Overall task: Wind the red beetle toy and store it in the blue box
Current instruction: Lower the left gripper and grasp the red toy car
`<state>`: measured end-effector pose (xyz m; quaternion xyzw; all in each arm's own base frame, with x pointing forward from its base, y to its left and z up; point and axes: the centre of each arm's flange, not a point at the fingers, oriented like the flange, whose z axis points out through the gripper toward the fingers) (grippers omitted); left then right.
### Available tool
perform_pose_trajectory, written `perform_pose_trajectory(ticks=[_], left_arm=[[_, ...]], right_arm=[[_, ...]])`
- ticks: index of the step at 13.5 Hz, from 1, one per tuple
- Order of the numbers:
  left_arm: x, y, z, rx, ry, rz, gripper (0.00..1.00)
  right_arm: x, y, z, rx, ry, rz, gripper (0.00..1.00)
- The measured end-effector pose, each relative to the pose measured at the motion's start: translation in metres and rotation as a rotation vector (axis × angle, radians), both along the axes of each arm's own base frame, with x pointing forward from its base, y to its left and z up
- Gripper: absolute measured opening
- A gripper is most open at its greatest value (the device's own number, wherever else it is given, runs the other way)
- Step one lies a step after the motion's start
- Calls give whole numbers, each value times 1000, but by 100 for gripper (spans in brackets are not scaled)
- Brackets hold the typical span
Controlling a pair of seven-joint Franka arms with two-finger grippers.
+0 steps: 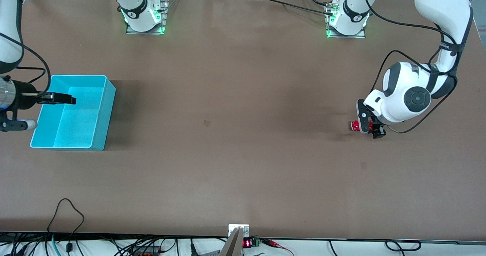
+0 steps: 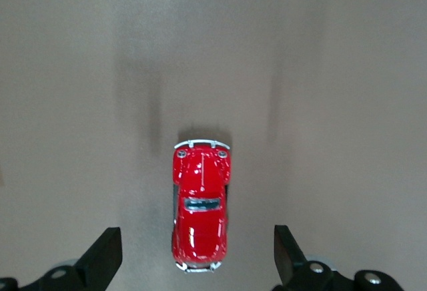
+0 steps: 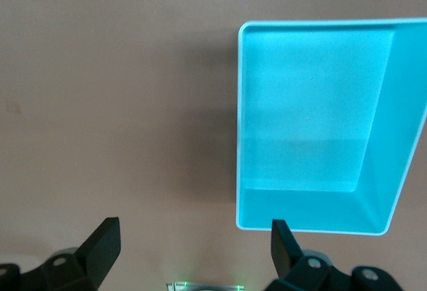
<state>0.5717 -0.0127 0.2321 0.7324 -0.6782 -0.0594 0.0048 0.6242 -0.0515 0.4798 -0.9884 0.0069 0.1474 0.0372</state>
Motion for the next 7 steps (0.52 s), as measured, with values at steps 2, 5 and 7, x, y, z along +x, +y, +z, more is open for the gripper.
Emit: perform_pose_trajectory(ticks=[2,5,7], left_arm=[[-10,-1,-12,-10,-20,-15,100],[-20,2,-24,-12,-36,-30,100],[-22,11,-26,-5,-53,-41,100]], right_arm=[[-3,16,-6,3,27,25,100],[-11,35,-26,7,81,55,100],[-21,44,-39,10,104,68,100]])
